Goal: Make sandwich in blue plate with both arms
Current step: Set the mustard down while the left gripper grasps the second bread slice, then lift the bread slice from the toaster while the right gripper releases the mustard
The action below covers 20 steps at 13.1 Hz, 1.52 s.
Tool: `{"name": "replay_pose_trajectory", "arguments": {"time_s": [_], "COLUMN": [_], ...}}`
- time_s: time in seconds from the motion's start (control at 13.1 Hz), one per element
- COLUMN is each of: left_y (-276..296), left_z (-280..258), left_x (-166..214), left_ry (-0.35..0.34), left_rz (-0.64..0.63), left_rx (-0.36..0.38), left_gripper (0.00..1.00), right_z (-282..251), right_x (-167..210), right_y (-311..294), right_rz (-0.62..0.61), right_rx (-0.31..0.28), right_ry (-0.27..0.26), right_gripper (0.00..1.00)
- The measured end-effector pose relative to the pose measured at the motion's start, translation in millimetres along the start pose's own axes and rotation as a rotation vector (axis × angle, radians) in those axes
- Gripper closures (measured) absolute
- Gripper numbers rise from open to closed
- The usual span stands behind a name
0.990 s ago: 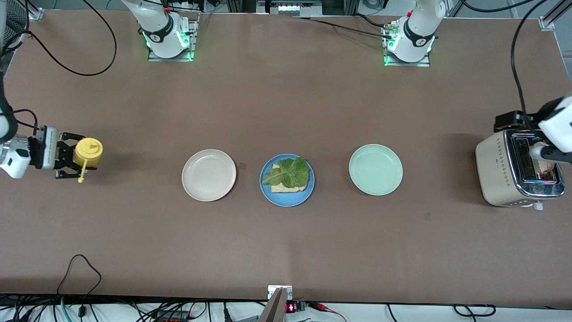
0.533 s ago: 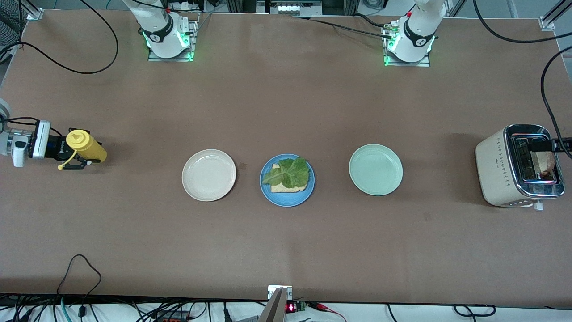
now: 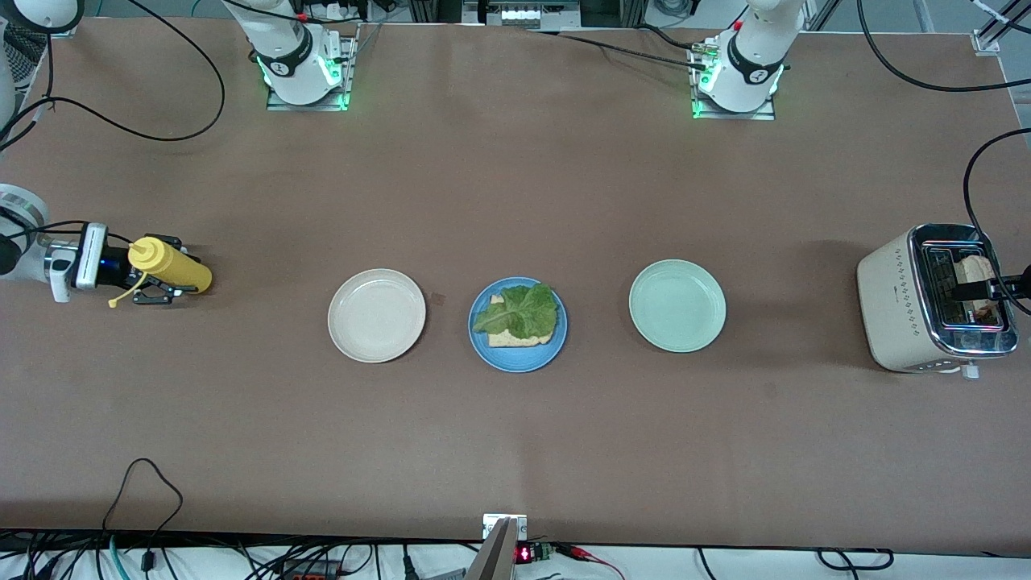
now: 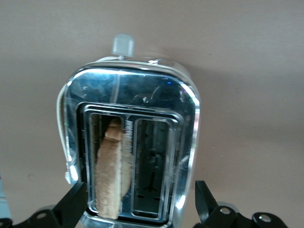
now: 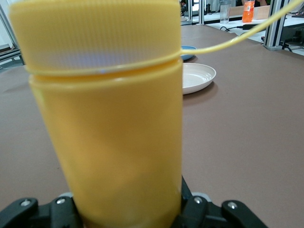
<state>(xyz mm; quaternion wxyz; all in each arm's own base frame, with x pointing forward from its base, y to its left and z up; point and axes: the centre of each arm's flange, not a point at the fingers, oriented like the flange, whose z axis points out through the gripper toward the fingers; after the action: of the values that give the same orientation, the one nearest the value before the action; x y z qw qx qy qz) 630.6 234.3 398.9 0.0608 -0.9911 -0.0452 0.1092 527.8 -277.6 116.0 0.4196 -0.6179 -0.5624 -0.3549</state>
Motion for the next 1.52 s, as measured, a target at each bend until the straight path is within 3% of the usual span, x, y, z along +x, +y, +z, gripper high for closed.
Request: {"name": "replay_pose_trajectory", "arguments": {"time_s": [0.15,0.3,0.38,0.46,0.53,0.61,0.69,0.99,1.29,1.52], "left_y": [-1,-4,-7,-12,-16,-19,-22,-24,-24,-24], "left_z": [8,18,21,25,29,31,35,42,39,6], "left_x": [0,-3,-4,-6,-7,-8,-9,-11,-12,-24], "left_ry": [-0.006,-0.023,-0.028,-0.031,-0.028,-0.026,-0.029,-0.033,-0.039,-0.064], "left_rz": [0.008,0.011,0.007,0.001,-0.003,-0.006,-0.01,-0.01,-0.011,-0.003], "left_rx": [0.023,0.034,0.032,0.029,0.027,0.026,0.024,0.022,0.023,0.032], "left_gripper": [0.0,0.1,0.18,0.19,0.29,0.34,0.35,0.82,0.91,0.91], "right_z": [4,6,6,5,4,2,0,-13,-58,-89], "right_x": [-6,-9,-9,-10,-11,-12,-12,-19,-40,-30], "right_y": [0,-1,-1,-2,-3,-5,-5,-13,-41,-38], "right_rz": [0.006,0.01,0.011,0.013,0.015,0.016,0.017,0.027,0.056,0.024], "right_rx": [0.004,0.006,0.006,0.006,0.003,-0.001,-0.003,-0.026,-0.078,-0.095], "right_ry": [0.01,0.015,0.017,0.023,0.027,0.029,0.03,0.03,0.0,-0.058], "right_gripper": [0.4,0.37,0.29,0.18,0.07,0.0,0.0,0.0,0.0,0.0]}}
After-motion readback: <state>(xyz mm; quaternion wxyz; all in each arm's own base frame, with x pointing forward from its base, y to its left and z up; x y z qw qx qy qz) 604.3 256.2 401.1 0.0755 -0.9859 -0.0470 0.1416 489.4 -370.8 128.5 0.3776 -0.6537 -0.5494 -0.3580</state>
